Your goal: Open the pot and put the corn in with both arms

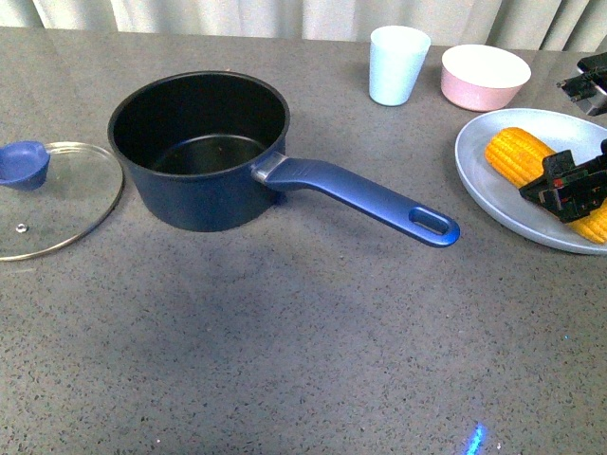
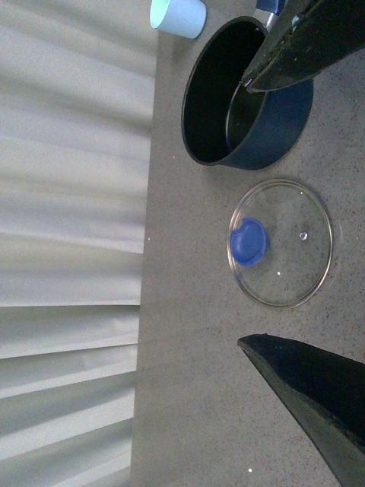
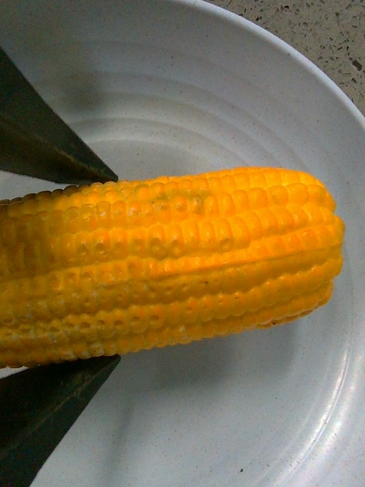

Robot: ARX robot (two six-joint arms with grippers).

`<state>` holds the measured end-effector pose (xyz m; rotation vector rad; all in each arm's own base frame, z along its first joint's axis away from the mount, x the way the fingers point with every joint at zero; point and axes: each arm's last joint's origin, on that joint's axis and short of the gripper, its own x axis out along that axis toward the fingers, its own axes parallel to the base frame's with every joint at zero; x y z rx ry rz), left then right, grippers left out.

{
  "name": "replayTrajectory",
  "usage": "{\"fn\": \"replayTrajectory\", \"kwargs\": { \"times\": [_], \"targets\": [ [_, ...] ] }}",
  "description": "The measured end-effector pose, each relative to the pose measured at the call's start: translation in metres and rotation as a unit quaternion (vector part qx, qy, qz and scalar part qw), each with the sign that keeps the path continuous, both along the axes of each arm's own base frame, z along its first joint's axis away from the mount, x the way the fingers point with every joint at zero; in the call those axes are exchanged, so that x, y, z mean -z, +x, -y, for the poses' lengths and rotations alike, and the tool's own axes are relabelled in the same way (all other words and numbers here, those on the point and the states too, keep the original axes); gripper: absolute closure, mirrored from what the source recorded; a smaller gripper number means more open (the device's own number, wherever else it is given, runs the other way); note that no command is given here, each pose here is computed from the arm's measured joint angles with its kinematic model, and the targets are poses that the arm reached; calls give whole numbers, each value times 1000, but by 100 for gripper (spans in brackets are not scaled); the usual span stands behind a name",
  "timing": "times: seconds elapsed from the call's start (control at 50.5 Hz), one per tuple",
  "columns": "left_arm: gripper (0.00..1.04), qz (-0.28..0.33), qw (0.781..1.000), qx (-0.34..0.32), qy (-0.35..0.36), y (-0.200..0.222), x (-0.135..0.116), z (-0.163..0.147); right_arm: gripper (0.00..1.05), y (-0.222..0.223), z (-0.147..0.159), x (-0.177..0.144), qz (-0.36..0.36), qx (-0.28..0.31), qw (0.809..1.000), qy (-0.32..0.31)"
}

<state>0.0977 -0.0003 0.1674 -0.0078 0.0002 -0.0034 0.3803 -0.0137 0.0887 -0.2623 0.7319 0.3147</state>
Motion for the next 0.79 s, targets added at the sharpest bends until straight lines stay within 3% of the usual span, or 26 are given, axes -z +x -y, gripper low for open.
{"fn": "replayTrajectory", "kwargs": {
  "times": [0.198, 0.357, 0.515, 0.654, 0.792],
  "targets": [
    [9, 0, 1000, 0, 0, 0, 0, 0, 66, 0, 1, -1, 1, 0, 1000, 6],
    [9, 0, 1000, 0, 0, 0, 0, 0, 76, -1, 1, -15, 15, -4, 1000, 27],
    [9, 0, 1000, 0, 0, 0, 0, 0, 81, -5, -9, -54, 57, -24, 996, 56],
    [9, 0, 1000, 0, 0, 0, 0, 0, 75, -1, -52, -97, 99, -70, 987, 103],
    [9, 0, 1000, 0, 0, 0, 0, 0, 74, 7, -122, -125, 109, -133, 973, 156]
  ]
}}
